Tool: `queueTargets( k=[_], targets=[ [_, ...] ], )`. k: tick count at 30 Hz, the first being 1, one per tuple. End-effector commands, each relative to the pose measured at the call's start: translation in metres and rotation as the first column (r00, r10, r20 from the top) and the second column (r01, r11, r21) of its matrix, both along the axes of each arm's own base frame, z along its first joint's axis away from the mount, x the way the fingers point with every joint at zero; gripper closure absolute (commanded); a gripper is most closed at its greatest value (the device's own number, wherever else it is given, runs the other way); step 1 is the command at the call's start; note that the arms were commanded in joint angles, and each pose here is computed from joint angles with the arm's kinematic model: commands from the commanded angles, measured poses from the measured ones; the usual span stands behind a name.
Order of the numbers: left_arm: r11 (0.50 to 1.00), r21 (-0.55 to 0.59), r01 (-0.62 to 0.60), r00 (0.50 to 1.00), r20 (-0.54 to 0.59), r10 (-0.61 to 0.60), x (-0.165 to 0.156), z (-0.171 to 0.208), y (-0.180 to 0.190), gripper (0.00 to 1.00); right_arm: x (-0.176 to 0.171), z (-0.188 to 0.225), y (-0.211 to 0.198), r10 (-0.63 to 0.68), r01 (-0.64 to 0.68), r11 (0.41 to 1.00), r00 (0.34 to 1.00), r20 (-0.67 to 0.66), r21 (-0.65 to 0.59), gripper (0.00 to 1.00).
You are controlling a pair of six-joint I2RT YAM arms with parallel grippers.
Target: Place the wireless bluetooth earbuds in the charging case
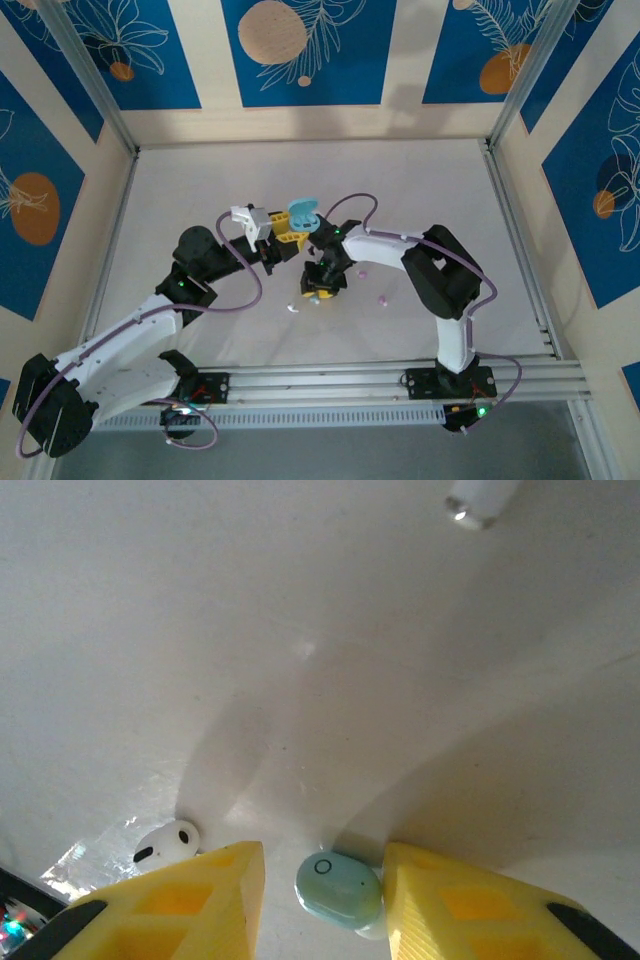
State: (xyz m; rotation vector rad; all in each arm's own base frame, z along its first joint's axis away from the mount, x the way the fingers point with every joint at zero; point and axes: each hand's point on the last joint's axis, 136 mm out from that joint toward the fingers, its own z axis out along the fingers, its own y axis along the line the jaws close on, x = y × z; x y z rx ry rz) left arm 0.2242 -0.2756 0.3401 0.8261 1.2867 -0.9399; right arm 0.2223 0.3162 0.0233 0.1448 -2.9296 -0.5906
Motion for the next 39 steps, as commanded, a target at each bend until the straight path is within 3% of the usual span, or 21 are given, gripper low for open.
queueTargets(
  k=[1,17,27,39],
  targets=[
    [1.000,-0.025,-0.019,0.998,0.054,0.020,-0.002,0.018,0.006,0.73,-0.010,0.002,0.003,0.060,-0.060,0.998,0.998,-0.014,-0.022,0.63],
    [0.999,-0.035,-0.025,0.998,0.060,0.027,-0.003,0.021,0.008,0.73,-0.036,0.011,0.008,0.139,-0.141,0.989,0.989,-0.039,-0.040,0.65],
    [0.999,-0.038,-0.039,0.996,0.075,0.042,-0.004,0.027,0.011,0.73,-0.019,0.019,0.000,0.189,-0.183,0.978,0.980,0.056,-0.099,0.64],
    [0.998,-0.040,-0.048,0.995,0.081,0.051,-0.005,0.030,0.013,0.73,-0.011,0.011,0.005,0.200,-0.192,0.974,0.978,0.053,-0.121,0.62]
  ],
)
